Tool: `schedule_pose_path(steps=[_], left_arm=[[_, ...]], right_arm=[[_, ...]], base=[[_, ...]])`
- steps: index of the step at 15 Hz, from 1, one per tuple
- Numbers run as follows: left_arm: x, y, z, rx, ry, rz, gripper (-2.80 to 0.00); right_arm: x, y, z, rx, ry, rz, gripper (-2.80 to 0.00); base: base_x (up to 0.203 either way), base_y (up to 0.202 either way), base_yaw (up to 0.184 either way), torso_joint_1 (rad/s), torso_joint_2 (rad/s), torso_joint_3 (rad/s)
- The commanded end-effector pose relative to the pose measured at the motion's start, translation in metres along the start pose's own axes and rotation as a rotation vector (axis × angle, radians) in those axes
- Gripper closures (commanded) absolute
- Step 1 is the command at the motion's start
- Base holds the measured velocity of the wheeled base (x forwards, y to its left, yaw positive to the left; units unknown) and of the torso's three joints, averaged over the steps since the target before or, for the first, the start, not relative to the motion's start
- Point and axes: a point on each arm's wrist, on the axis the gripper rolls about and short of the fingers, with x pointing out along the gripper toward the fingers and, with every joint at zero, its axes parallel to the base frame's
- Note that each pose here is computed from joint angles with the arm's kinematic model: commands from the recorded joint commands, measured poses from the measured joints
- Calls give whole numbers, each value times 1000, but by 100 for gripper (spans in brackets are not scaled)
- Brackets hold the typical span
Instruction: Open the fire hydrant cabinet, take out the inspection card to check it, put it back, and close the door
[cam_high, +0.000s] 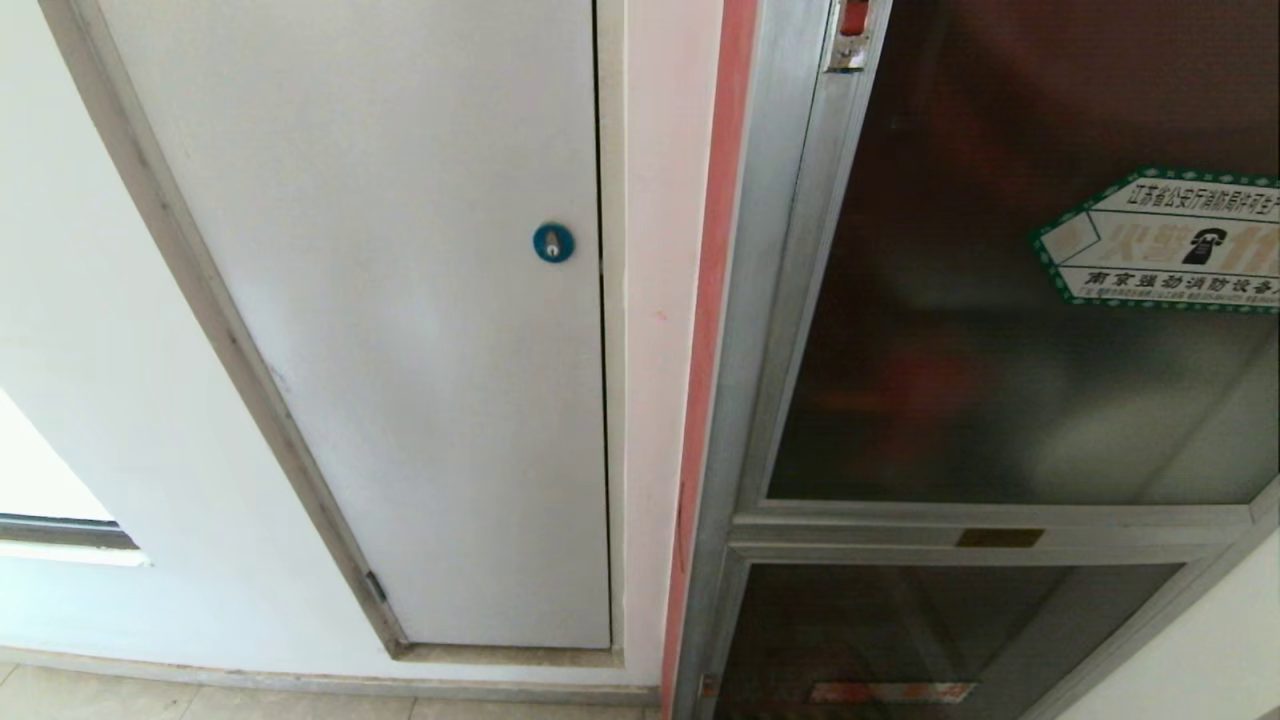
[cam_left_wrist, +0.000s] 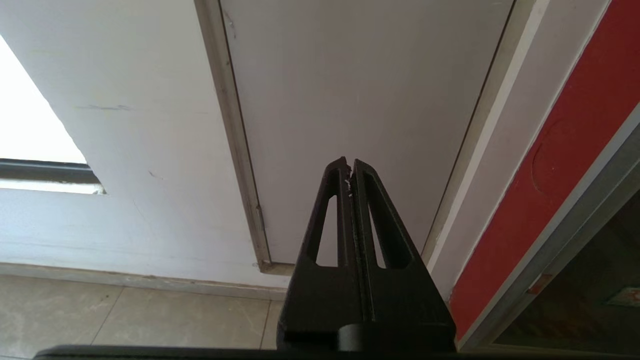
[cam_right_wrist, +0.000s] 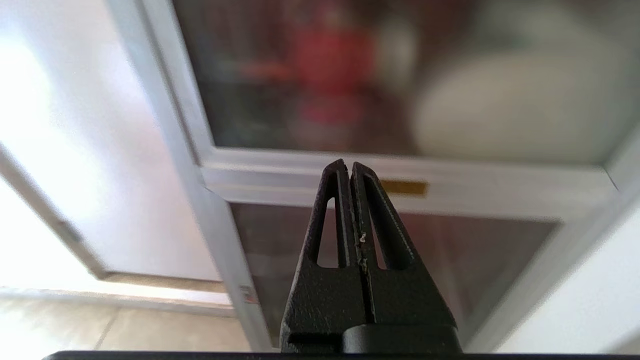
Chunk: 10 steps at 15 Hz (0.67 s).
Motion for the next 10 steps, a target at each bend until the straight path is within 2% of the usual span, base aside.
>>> schedule_pose_path(steps=[1, 7, 10], left_arm=[[1, 0, -5, 0, 20, 1, 0], [1, 0, -6, 0, 21, 1, 0], [1, 0, -5, 0, 20, 1, 0]], right_arm=[[20, 0, 20, 4, 59, 18, 0], [91, 3, 94, 15, 114, 166, 0], [132, 16, 130, 31, 112, 326, 0]], base=[[0, 0, 0, 0, 0, 0], [0, 0, 0, 0, 0, 0], [0, 0, 0, 0, 0, 0]])
